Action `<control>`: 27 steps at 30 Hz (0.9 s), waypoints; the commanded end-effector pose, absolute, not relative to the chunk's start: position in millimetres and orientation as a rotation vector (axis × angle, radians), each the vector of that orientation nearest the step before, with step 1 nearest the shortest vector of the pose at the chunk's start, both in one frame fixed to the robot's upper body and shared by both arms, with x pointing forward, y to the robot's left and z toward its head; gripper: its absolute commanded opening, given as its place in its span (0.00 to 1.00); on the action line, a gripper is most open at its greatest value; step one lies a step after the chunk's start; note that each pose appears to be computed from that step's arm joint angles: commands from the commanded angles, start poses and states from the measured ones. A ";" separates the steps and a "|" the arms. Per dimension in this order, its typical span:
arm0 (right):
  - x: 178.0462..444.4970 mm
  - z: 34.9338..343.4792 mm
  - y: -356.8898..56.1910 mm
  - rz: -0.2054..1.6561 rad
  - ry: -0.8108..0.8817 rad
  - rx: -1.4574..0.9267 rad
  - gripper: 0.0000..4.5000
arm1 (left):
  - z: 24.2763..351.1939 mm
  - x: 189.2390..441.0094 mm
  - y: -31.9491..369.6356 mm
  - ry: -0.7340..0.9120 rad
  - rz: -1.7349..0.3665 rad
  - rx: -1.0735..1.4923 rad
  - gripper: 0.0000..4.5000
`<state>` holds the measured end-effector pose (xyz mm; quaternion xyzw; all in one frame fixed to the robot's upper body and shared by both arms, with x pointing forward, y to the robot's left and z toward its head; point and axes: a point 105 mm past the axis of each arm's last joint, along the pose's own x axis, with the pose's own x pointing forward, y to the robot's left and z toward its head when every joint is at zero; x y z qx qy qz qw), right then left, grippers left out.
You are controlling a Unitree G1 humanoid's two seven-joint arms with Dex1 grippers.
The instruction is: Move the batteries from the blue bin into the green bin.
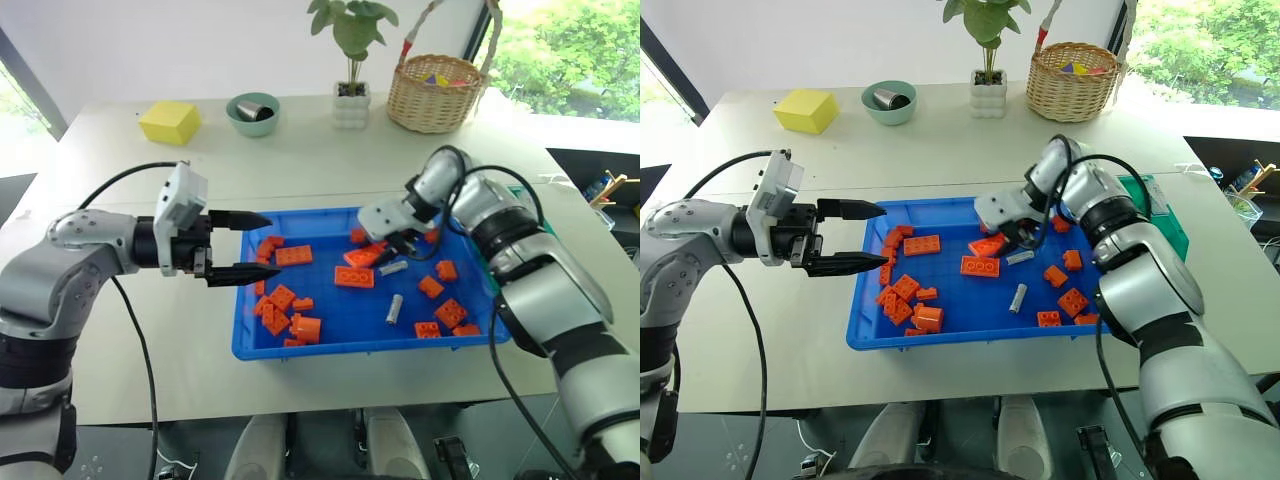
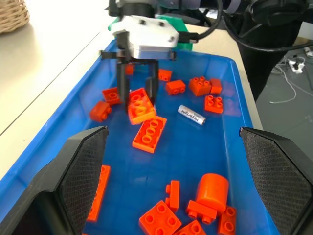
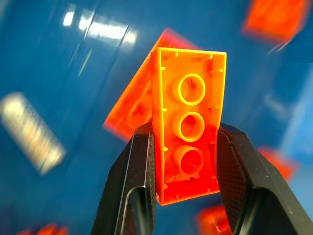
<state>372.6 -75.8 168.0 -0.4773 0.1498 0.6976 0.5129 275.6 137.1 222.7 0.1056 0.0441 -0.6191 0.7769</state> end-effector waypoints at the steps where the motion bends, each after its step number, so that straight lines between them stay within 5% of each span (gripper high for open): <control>1: 378.4 180.9 -48.8 1.624 0.252 -1.091 0.24 | 229.9 274.0 135.4 0.059 -1.350 0.255 1.00; 6: 380.4 168.2 -27.7 1.582 0.240 -1.021 0.24 | 230.0 272.8 135.9 0.056 -1.342 0.253 1.00; 12: 377.9 169.7 -24.0 1.562 0.213 -1.008 0.88 | 229.5 271.9 137.1 0.060 -1.336 0.251 1.00; 20: 345.6 214.5 -82.2 1.593 0.175 -1.061 0.88 | 229.4 274.2 134.9 0.063 -1.357 0.250 1.00; 27: 307.6 185.2 -132.5 1.675 0.316 -1.202 0.88 | 230.3 279.0 128.5 0.054 -1.391 0.250 1.00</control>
